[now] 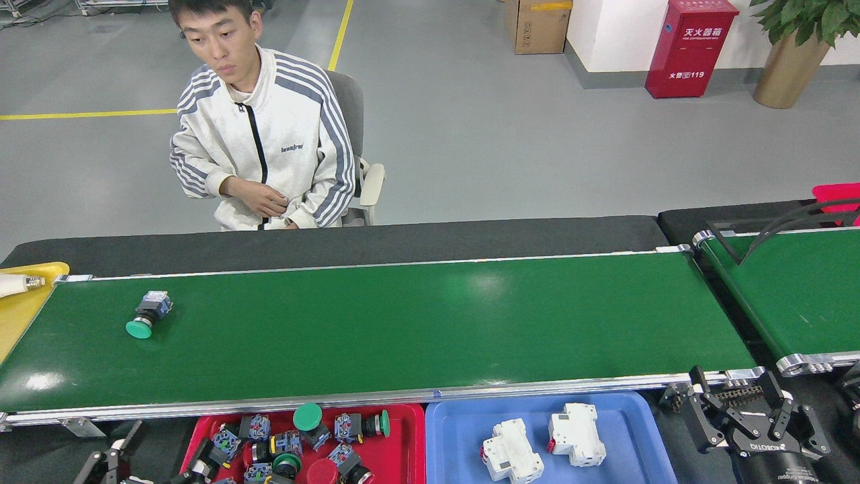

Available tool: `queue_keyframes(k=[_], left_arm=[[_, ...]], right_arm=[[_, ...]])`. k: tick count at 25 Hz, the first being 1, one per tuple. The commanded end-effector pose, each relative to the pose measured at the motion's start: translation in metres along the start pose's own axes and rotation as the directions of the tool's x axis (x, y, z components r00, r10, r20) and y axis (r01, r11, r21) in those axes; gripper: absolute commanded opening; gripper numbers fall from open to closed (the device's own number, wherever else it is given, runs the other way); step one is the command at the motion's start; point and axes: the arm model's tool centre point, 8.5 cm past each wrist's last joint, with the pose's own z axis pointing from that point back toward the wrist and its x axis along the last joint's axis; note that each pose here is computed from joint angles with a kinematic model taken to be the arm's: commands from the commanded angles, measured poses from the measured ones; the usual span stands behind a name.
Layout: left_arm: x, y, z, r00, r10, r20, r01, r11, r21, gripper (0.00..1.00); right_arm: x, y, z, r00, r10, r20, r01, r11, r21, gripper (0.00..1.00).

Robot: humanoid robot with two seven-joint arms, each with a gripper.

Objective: Pick switch part from conveyor to tray

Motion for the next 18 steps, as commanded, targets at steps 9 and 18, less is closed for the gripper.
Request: queue_keyframes(k=[9, 18], left_arm=[[-0.121, 0.029, -0.08, 0.991, -0.035, -0.13, 0.029, 0.999, -0.044, 1.0], [-0.18, 0.033, -0.145, 0.954, -0.064, -0.292, 0.008, 0.982, -0.189, 1.0]], right_arm=[[0.012, -0.002, 0.001, 0.999, -0.017, 0.027, 0.017, 1.0, -0.018, 1.0], [0.039, 0.009, -0.001, 0.995, -0.047, 0.085, 0.047, 0.999, 0.007, 1.0]])
